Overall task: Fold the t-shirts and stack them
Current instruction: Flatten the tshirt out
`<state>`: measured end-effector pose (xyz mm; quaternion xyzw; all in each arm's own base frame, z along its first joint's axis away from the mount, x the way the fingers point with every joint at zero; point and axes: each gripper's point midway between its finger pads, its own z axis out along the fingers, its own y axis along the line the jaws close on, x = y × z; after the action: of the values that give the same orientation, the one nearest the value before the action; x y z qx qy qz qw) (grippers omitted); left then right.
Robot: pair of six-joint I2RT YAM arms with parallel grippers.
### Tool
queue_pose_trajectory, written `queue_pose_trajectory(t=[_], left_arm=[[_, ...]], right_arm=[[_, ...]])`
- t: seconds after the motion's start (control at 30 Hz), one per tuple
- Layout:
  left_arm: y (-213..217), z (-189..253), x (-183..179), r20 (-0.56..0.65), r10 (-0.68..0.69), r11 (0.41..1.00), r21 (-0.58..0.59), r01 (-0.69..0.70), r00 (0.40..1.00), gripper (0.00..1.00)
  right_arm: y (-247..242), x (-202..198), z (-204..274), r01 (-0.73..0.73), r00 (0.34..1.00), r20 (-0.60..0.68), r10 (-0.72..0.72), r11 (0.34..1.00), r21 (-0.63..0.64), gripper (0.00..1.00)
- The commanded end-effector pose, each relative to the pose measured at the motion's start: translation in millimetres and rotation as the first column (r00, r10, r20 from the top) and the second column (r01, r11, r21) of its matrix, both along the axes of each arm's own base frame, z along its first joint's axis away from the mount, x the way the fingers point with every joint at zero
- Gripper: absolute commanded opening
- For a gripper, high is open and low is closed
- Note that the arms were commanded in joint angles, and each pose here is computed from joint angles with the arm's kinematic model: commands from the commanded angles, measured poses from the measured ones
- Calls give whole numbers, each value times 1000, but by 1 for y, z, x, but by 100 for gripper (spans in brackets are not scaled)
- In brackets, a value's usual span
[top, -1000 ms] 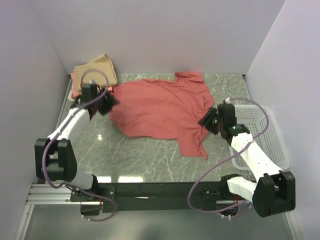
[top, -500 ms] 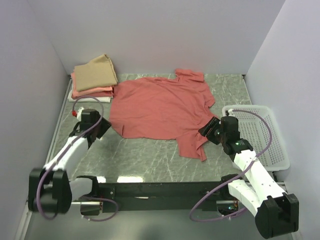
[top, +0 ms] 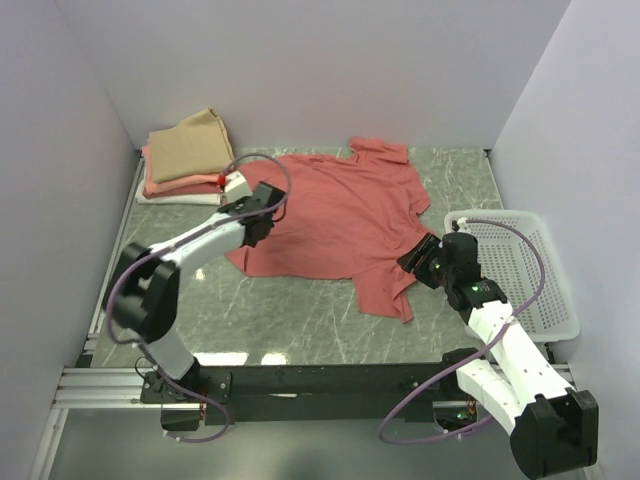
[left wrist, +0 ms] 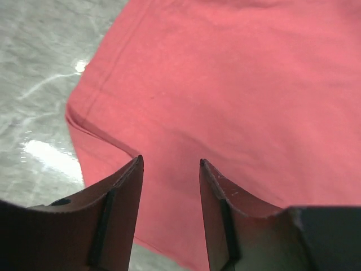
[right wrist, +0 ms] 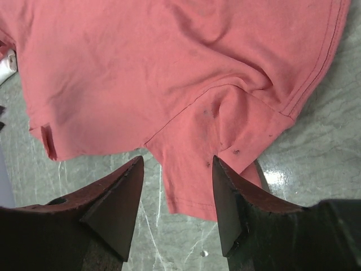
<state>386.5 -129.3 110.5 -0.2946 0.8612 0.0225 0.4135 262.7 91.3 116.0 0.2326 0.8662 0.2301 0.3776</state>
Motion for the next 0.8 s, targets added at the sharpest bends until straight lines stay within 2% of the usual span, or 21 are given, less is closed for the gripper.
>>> queue_pose_trajectory(t=[0.0,0.07,0.3,0.77], left_arm=[[25,-11,-13,-72,79,955,292,-55,994,50],[23,-14,-13,-87,72,942,334,-39,994,54],[18,-34,-12,-141,42,932,363,12,989,54],[10,-61,-8,-194,7,934,351,63,981,54]], right_arm=[[-3,2,10,4,999,41,-4,1000,-8,59],[-4,2,11,7,999,44,-7,1000,-16,59],[-3,1,10,1,999,44,-1,1000,-9,59],[-4,-1,10,6,999,42,-5,1000,-16,59]])
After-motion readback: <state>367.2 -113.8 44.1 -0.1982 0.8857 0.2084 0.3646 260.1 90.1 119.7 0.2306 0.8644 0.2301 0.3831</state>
